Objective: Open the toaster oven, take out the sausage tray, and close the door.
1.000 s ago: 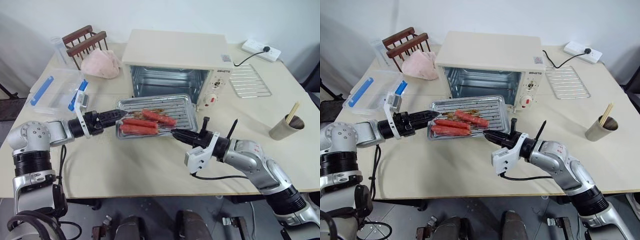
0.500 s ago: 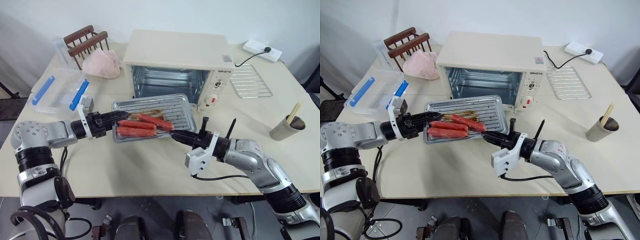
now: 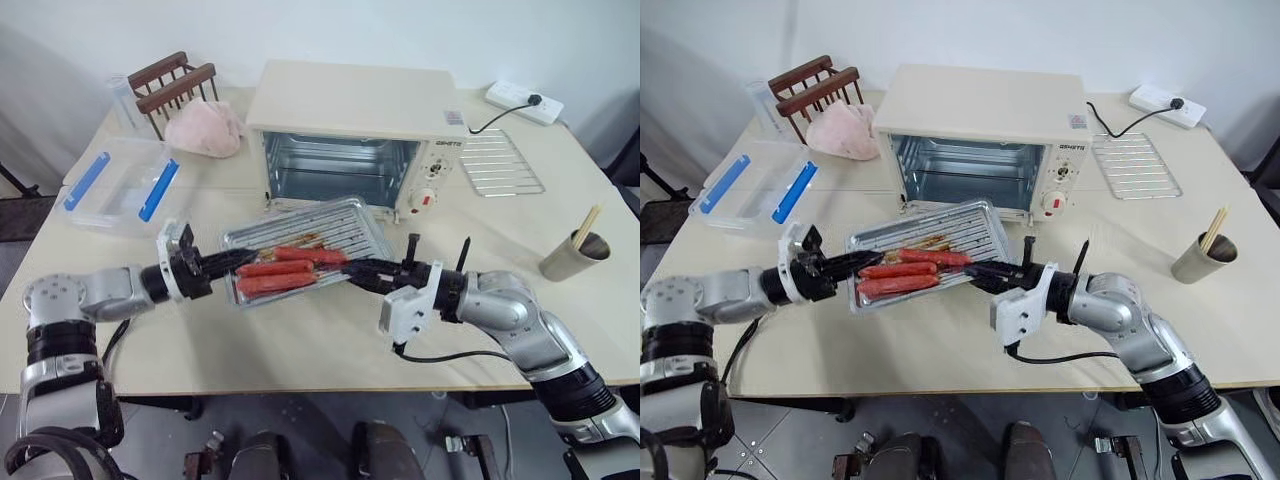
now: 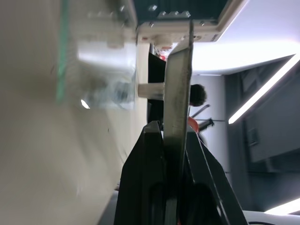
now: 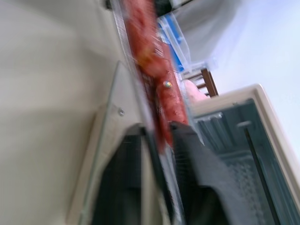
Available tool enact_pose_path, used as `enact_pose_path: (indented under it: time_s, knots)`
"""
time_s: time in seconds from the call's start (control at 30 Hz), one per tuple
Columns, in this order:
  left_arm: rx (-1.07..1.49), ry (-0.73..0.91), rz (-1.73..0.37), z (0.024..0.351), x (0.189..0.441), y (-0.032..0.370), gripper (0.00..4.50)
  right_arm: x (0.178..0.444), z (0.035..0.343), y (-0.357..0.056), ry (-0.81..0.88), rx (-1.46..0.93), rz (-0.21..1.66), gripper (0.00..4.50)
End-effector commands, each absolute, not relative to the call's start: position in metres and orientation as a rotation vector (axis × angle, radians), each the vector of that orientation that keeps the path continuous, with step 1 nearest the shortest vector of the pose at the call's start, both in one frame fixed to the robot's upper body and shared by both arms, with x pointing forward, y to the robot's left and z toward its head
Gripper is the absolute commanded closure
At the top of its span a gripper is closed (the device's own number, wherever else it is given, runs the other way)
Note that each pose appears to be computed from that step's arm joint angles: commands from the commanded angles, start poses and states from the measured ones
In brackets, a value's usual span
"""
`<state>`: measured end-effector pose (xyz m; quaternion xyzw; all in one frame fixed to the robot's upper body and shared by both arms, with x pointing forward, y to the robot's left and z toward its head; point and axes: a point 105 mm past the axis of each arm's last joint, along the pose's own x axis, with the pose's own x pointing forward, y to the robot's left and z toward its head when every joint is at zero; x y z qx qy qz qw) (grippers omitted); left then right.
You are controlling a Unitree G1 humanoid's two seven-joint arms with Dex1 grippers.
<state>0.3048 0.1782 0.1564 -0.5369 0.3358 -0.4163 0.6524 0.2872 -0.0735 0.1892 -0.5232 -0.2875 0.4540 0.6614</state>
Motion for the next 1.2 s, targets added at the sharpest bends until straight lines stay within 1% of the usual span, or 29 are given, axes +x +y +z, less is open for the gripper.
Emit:
enact_pose_path:
  time_s: [0.03, 0.27, 0.53, 0.6, 0.63, 0.7, 0.77, 0.9, 1.0, 1.1, 1.13, 1.2]
  knots:
    - [-1.212, 0.727, -0.969, 0.163, 0.297, 0.172, 4.46, 0.285, 0.207, -0.077, -0.705, -1.153, 0.983, 2.39]
    - [-1.233, 0.630, -0.892, 0.158, 0.299, 0.175, 4.50, 0.287, 0.207, -0.086, -0.668, -1.117, 0.955, 0.02]
    - [-1.235, 0.588, -0.875, 0.156, 0.294, 0.178, 4.50, 0.293, 0.205, -0.116, -0.570, -1.041, 0.905, 0.01]
    - [-1.240, 0.570, -0.871, 0.157, 0.292, 0.182, 4.50, 0.296, 0.206, -0.128, -0.519, -0.974, 0.882, 0.01]
    - [-1.250, 0.548, -0.876, 0.159, 0.290, 0.187, 4.50, 0.300, 0.205, -0.140, -0.467, -0.917, 0.858, 0.01]
    - [-1.281, 0.488, -0.853, 0.161, 0.284, 0.204, 4.50, 0.309, 0.199, -0.172, -0.362, -0.793, 0.781, 0.38]
    - [-1.299, 0.447, -0.809, 0.158, 0.278, 0.219, 4.50, 0.315, 0.191, -0.193, -0.283, -0.739, 0.744, 0.91]
    - [-1.319, 0.390, -0.732, 0.151, 0.268, 0.234, 4.50, 0.319, 0.178, -0.201, -0.200, -0.700, 0.760, 2.38]
    - [-1.331, 0.326, -0.683, 0.149, 0.262, 0.241, 4.50, 0.321, 0.167, -0.205, -0.139, -0.674, 0.780, 3.31]
    - [-1.361, 0.212, -0.582, 0.146, 0.254, 0.251, 4.50, 0.326, 0.150, -0.209, -0.071, -0.639, 0.790, 4.32]
    - [-1.368, 0.185, -0.558, 0.145, 0.253, 0.253, 4.50, 0.327, 0.148, -0.209, -0.060, -0.629, 0.791, 4.48]
    - [-1.399, 0.101, -0.475, 0.142, 0.245, 0.260, 4.50, 0.330, 0.142, -0.205, -0.048, -0.619, 0.805, 4.48]
